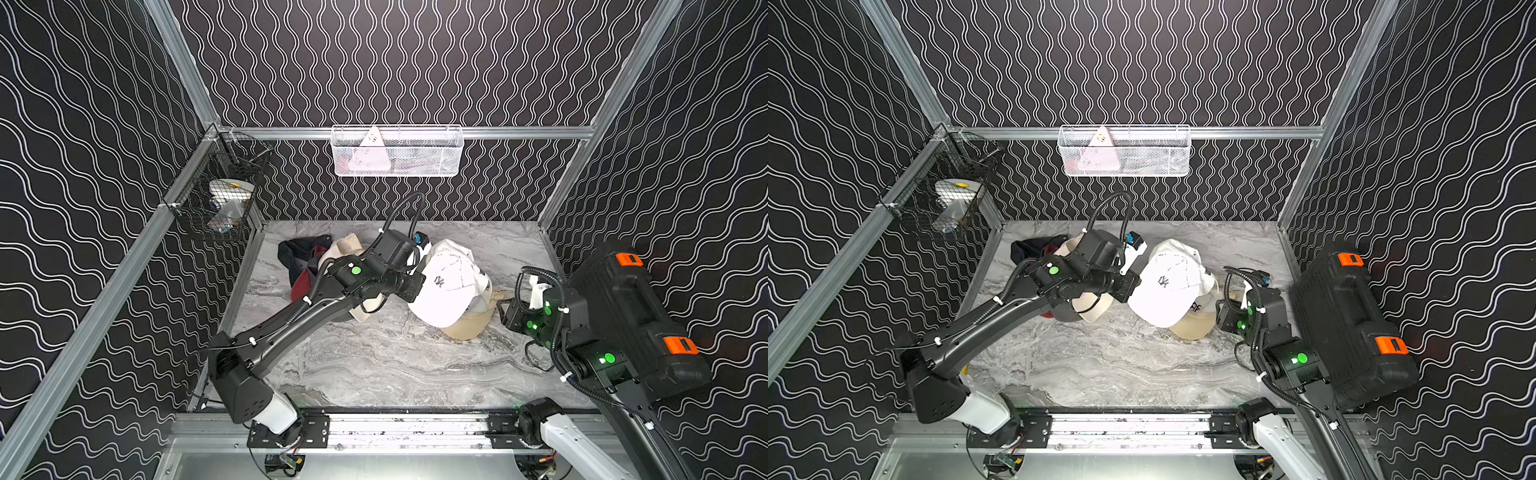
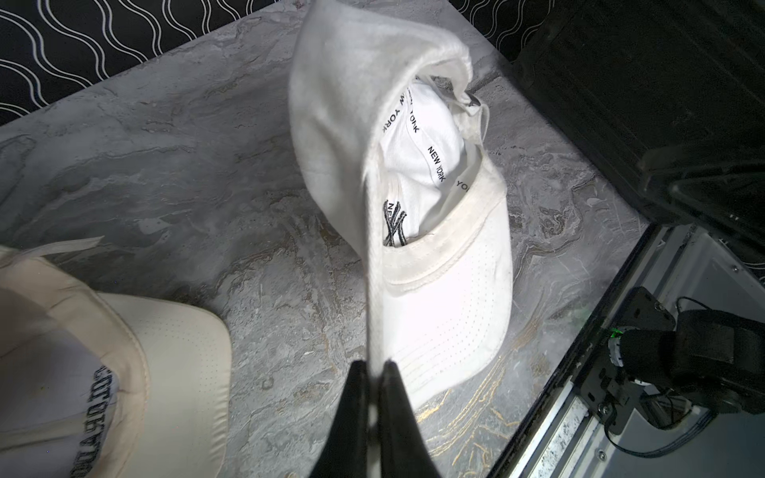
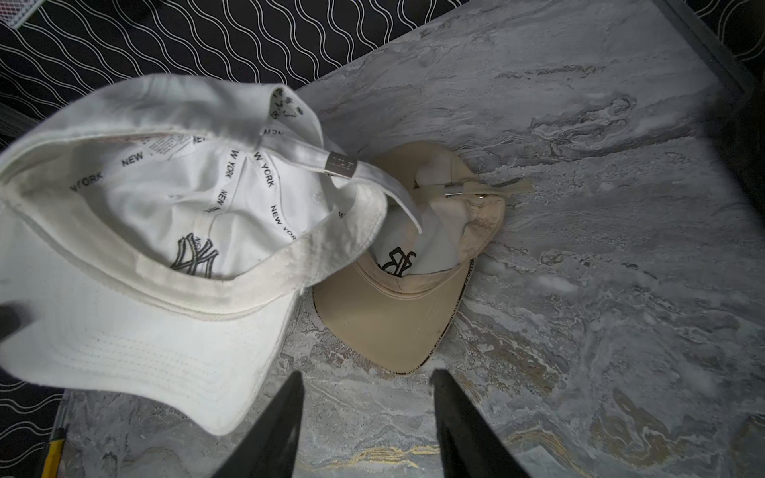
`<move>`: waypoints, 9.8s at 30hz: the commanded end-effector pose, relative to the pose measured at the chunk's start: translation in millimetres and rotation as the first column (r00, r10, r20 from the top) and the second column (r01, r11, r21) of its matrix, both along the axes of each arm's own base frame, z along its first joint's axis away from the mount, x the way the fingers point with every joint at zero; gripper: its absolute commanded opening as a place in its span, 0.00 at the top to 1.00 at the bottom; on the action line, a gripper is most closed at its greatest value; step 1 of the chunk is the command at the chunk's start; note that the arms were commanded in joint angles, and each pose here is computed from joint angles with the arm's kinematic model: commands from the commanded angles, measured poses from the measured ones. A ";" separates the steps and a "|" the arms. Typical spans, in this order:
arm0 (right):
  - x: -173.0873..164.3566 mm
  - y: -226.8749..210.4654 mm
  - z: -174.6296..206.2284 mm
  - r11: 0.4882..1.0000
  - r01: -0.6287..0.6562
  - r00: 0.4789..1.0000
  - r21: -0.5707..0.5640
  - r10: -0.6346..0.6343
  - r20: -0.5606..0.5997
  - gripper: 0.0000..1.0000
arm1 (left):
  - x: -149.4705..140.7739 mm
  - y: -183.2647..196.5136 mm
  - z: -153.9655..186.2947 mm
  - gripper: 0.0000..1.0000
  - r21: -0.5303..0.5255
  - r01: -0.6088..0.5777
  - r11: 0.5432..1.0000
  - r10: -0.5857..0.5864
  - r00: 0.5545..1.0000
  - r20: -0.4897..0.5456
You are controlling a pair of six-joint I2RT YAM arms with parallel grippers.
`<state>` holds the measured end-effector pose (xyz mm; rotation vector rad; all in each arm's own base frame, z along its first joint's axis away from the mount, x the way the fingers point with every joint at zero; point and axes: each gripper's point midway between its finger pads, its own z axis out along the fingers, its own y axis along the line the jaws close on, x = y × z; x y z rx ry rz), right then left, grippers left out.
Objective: Open the adjustable buckle of the baseball cap
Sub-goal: Pick up the baseball cap, then open the adjustable buckle on the baseball cap, then pull the adjustable strap on the baseball cap.
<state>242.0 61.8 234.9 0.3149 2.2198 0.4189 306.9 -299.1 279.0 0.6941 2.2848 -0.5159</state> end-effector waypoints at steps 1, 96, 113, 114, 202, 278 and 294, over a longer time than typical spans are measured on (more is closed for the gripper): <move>5.9 10.2 1.0 0.993 -0.031 1.000 0.113 0.031 0.002 0.48 | -4.0 5.8 10.6 1.00 -0.008 0.005 1.000 -0.005 0.999 0.039; 15.9 45.5 82.1 0.782 -0.447 0.882 0.434 0.304 0.361 1.00 | -92.9 -6.3 42.2 0.75 -0.173 0.265 0.949 -0.266 0.964 0.017; -15.0 100.7 81.9 0.703 -0.628 0.774 0.335 0.515 0.368 1.00 | -74.5 -28.7 76.2 0.69 -0.278 0.239 0.930 -0.220 0.971 0.099; -17.8 108.3 78.9 0.701 -0.642 0.762 0.311 0.542 0.354 1.00 | -72.8 -30.5 78.1 0.68 -0.282 0.237 0.929 -0.217 0.971 0.103; -48.8 162.2 84.8 0.742 -0.670 0.697 -0.028 0.641 0.321 1.00 | -86.6 -48.1 67.8 1.00 -0.257 0.284 0.924 -0.271 0.959 0.087; -57.9 155.5 115.4 0.749 -0.661 0.705 0.044 0.601 0.377 1.00 | -95.6 -43.1 73.6 0.94 -0.373 0.317 0.872 -0.258 0.945 0.199; -60.3 162.7 105.5 0.706 -0.708 0.660 -0.029 0.675 0.328 0.81 | -100.1 -42.0 71.4 1.00 -0.321 0.311 0.895 -0.277 0.950 0.146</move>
